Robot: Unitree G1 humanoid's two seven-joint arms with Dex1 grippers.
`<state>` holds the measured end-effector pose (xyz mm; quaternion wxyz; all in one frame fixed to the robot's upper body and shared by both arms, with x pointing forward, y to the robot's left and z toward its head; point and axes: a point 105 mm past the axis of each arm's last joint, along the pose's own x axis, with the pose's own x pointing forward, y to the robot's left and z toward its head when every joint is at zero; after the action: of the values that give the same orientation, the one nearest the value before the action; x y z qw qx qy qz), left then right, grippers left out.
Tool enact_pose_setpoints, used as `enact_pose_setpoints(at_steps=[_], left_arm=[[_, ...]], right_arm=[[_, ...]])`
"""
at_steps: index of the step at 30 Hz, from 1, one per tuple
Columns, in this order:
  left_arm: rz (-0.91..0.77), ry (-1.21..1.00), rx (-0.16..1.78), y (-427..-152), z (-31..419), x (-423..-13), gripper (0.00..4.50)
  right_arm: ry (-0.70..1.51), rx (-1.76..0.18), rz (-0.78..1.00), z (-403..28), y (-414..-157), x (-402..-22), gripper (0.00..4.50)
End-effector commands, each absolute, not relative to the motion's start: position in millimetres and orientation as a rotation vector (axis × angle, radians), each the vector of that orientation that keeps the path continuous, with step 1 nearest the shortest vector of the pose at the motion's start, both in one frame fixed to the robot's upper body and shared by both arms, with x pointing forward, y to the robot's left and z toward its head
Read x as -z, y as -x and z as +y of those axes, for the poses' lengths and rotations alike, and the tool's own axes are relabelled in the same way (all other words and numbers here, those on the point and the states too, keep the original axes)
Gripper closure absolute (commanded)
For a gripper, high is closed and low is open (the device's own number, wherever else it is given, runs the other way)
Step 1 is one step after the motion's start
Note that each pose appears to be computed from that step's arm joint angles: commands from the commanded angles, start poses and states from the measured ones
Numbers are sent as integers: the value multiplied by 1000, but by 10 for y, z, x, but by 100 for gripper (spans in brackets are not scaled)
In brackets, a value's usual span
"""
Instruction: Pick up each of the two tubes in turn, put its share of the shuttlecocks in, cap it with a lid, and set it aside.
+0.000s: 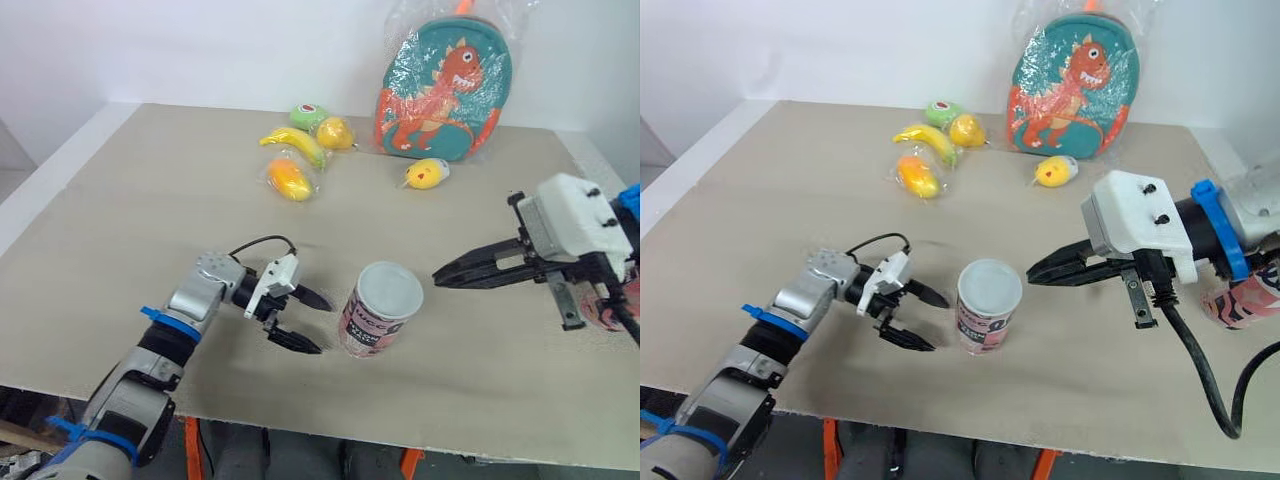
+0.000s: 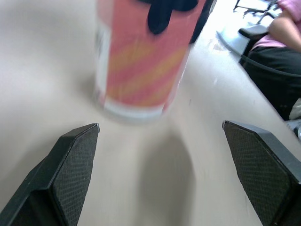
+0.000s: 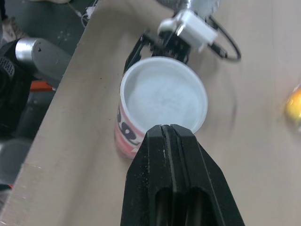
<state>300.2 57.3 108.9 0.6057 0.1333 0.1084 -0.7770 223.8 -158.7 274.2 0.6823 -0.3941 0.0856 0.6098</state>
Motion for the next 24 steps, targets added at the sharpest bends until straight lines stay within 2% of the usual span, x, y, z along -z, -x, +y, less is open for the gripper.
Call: enact_pose_setpoints(at_steps=[1, 5, 6, 7, 8, 10, 19, 24], left_arm=[[177, -269, 1704, -3039, 848, -1409, 0], [176, -247, 1699, -2862, 1046, -1551, 0], [179, -260, 1702, -2836, 1057, -1554, 0], [181, -273, 1706, -2815, 1063, -1551, 0], [182, -280, 1708, -2802, 1064, -1549, 0], [171, -291, 1715, -2766, 1064, -1580, 0], [120, -278, 1725, -2703, 1013, -1704, 0], [93, -265, 1730, -2719, 962, -1747, 0]], right_arm=[[697, -1161, 172, -1782, -2302, -2529, 370], [500, -1068, 277, -1907, -2199, -1965, 216], [468, -1070, 269, -1880, -2176, -1927, 165], [438, -1071, 259, -1850, -2166, -1905, 93], [421, -1072, 251, -1832, -2162, -1894, 76], [375, -1105, 246, -1761, -2125, -1810, 7], [322, -1121, 302, -1632, -2157, -1542, 7], [291, -1094, 271, -1595, -2303, -1479, 7]])
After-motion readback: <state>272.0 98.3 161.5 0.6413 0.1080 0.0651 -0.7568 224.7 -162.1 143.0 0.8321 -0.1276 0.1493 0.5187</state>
